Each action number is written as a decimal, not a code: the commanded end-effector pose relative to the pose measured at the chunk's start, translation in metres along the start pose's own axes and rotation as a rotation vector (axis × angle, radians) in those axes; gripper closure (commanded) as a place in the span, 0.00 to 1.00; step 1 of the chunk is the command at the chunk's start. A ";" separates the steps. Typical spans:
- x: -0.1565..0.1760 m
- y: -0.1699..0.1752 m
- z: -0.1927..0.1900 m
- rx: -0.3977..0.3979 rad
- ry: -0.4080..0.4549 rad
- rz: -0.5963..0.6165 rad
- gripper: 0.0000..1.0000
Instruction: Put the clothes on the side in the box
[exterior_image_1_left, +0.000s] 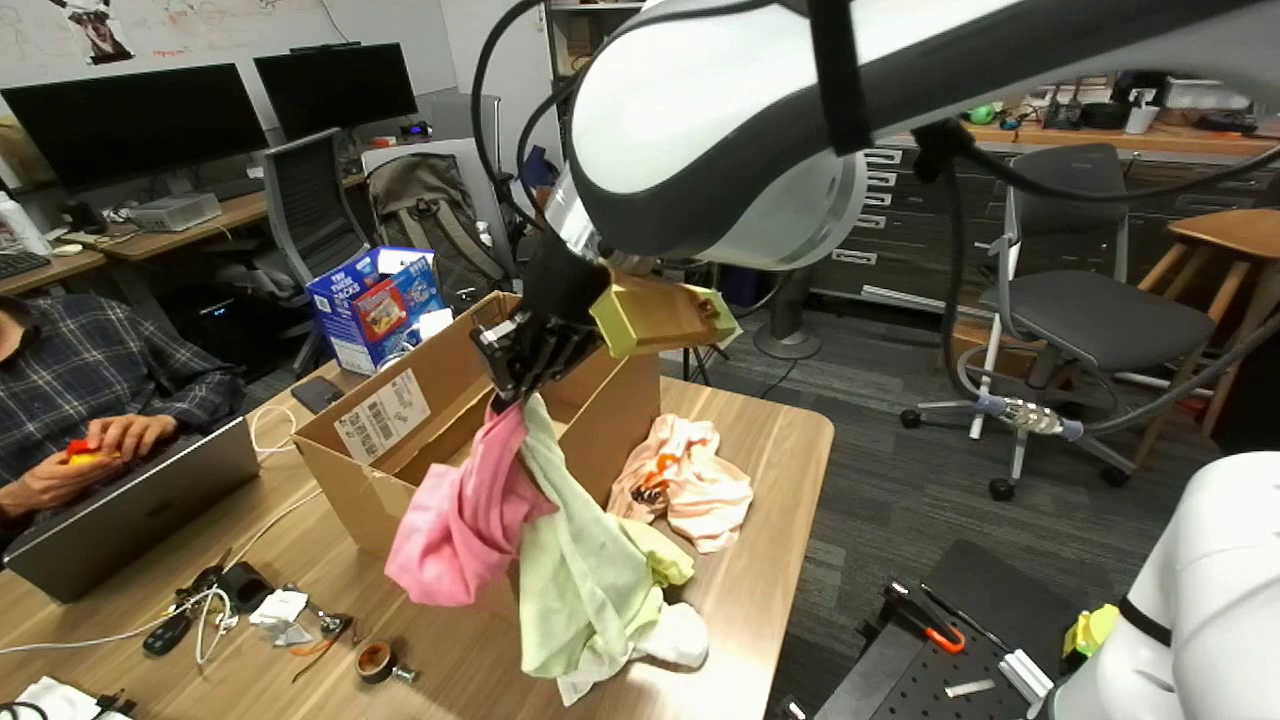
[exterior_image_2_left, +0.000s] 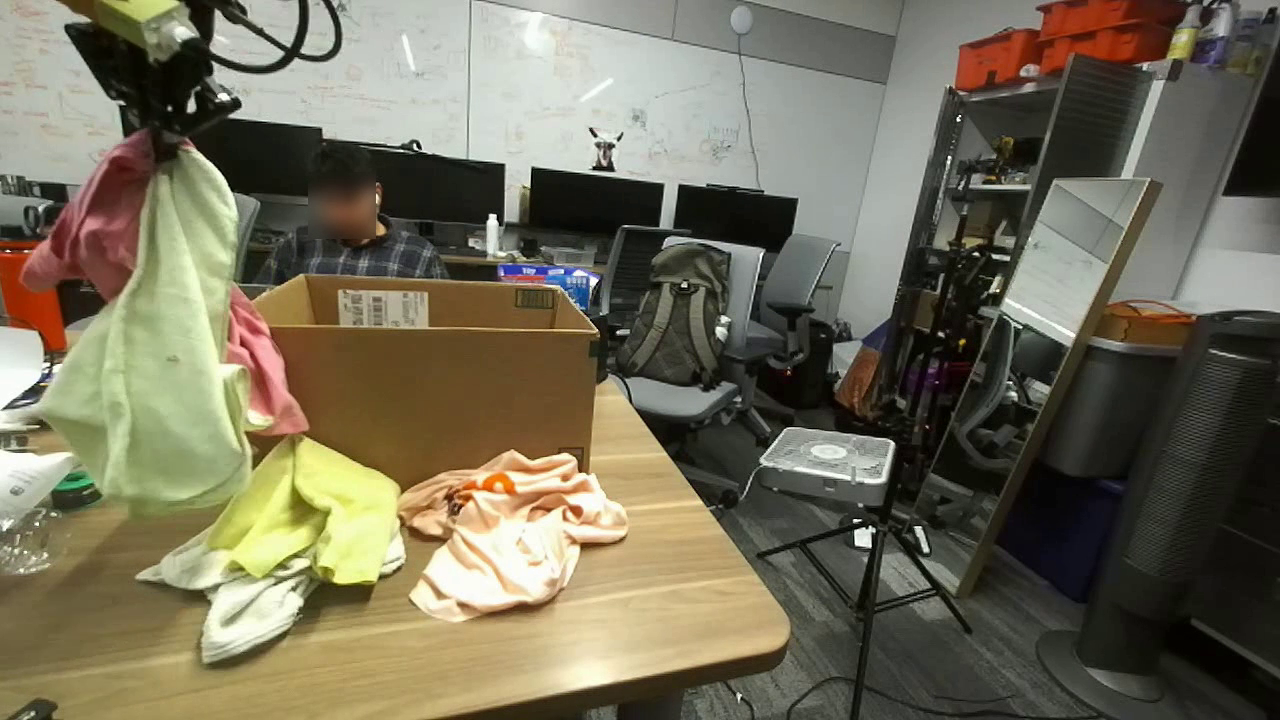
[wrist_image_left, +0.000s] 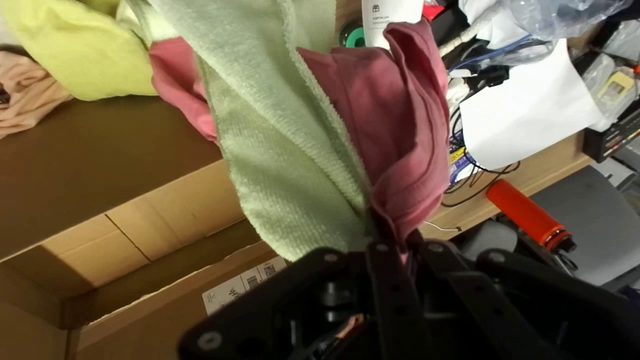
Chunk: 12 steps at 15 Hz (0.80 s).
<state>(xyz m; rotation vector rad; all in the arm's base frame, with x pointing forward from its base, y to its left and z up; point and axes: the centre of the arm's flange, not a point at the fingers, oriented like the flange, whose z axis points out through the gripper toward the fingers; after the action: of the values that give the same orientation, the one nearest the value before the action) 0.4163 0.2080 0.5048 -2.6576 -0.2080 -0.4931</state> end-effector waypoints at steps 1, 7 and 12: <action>0.005 -0.038 -0.040 0.023 0.040 0.012 0.96; 0.009 -0.079 -0.074 0.050 0.081 0.045 0.96; 0.018 -0.106 -0.082 0.051 0.132 0.118 0.96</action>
<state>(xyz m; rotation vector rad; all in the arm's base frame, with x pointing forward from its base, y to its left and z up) 0.3822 0.2534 0.5988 -2.5779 -0.1057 -0.5803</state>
